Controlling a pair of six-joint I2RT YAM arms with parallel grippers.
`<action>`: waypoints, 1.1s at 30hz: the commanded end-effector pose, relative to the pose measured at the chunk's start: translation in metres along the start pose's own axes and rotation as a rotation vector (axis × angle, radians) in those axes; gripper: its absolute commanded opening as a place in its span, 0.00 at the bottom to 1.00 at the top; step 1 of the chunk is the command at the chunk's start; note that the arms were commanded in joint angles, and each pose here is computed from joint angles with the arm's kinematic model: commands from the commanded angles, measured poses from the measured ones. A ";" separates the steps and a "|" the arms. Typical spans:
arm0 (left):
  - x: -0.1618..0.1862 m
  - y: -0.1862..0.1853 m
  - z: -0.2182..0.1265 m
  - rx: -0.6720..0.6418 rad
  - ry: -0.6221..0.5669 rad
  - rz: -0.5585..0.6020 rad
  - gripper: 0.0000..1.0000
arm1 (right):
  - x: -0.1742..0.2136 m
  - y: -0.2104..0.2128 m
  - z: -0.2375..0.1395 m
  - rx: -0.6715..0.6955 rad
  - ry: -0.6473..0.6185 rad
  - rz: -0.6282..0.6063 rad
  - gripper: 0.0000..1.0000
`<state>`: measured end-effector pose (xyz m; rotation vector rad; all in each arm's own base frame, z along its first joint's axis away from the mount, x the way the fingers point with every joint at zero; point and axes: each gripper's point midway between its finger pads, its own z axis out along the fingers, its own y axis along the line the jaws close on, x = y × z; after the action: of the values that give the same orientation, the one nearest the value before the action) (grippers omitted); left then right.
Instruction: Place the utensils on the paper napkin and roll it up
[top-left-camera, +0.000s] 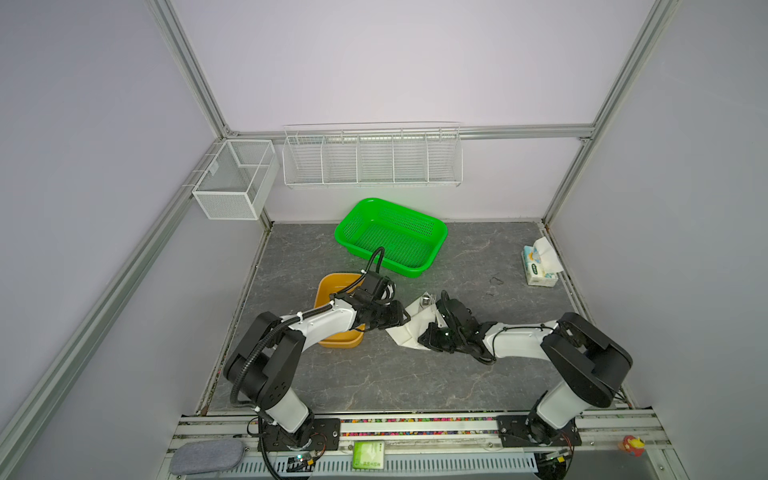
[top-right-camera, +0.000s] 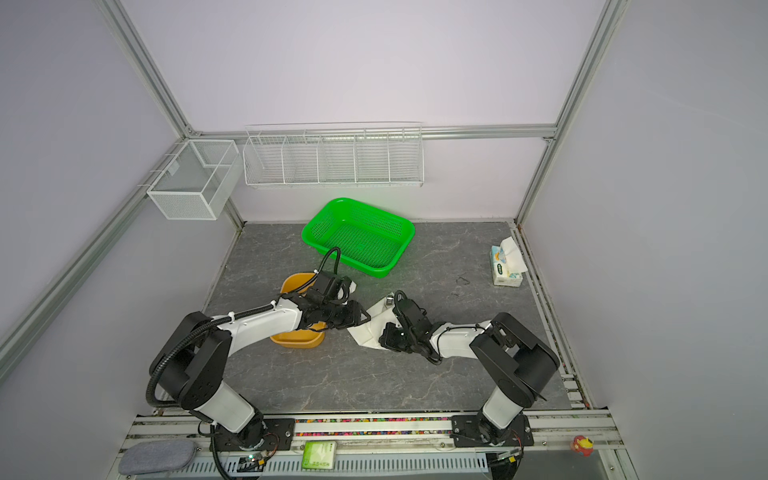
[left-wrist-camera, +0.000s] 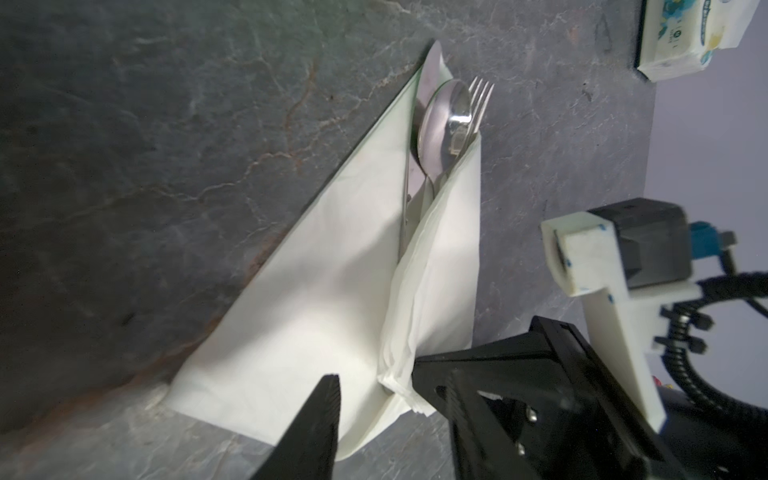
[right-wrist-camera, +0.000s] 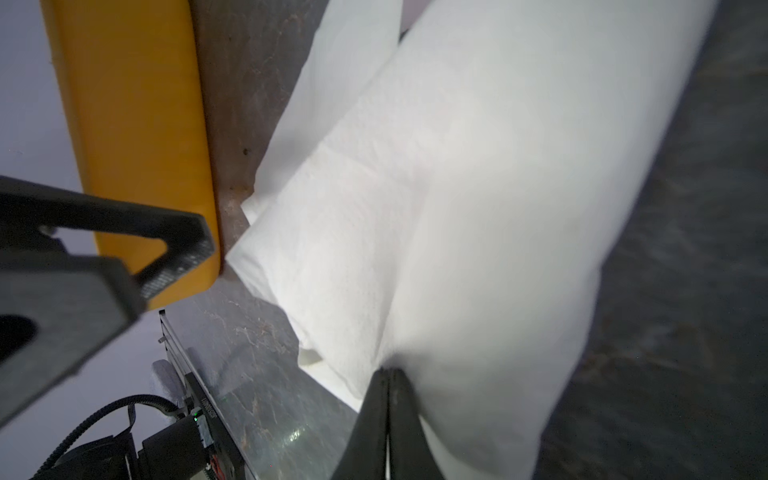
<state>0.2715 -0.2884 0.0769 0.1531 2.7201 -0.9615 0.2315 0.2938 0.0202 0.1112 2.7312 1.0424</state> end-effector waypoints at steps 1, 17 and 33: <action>0.003 0.012 -0.006 -0.055 -0.010 -0.020 0.45 | 0.031 -0.052 -0.005 0.166 0.111 0.029 0.08; 0.035 0.029 -0.027 -0.200 -0.106 -0.177 0.51 | 0.025 -0.041 -0.010 0.111 0.125 0.013 0.09; 0.045 0.047 0.005 -0.206 -0.075 -0.281 0.46 | 0.021 -0.039 -0.013 0.108 0.099 0.006 0.09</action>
<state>0.2355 -0.2495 0.0370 -0.2771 2.8074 -0.6924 0.2250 0.2790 0.0205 0.0417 2.7767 1.0293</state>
